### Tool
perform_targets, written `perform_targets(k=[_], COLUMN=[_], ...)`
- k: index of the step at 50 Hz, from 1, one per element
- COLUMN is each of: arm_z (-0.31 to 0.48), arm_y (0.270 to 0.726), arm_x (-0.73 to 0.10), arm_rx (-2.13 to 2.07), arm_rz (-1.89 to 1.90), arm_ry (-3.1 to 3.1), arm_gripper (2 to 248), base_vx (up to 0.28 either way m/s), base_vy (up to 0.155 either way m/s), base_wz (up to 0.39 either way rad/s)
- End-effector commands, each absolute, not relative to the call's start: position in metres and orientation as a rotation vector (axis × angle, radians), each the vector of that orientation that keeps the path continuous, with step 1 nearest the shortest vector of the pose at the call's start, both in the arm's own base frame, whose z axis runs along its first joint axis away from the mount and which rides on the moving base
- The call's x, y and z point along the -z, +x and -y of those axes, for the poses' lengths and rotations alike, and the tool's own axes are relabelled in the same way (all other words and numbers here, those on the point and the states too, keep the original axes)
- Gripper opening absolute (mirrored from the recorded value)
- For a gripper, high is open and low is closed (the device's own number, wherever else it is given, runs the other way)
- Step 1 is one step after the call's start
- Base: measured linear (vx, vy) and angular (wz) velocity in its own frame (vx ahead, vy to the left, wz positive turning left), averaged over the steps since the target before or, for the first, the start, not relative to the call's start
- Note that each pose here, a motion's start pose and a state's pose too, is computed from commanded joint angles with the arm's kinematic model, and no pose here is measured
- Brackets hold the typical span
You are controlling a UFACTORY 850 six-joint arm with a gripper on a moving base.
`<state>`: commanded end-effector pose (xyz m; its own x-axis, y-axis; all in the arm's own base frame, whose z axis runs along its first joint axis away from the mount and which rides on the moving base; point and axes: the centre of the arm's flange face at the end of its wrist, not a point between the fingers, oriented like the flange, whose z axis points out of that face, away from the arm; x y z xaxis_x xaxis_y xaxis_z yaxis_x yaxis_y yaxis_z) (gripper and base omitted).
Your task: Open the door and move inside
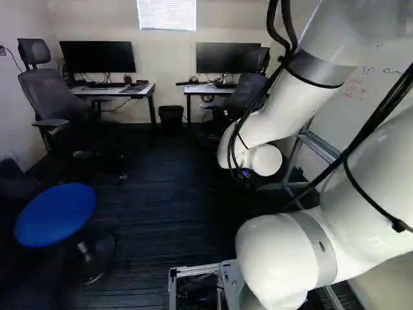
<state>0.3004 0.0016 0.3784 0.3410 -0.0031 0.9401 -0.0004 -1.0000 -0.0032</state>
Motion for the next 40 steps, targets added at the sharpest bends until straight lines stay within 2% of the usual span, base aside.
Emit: perform_targets(k=[40], arm_z=[0.000], arm_y=[0.270], arm_x=[-0.366], arm_rx=[1.824], arm_rz=[0.000], arm_ry=[-2.558], arm_gripper=[247], base_vx=[0.000], base_vy=[0.000], base_wz=[0.000])
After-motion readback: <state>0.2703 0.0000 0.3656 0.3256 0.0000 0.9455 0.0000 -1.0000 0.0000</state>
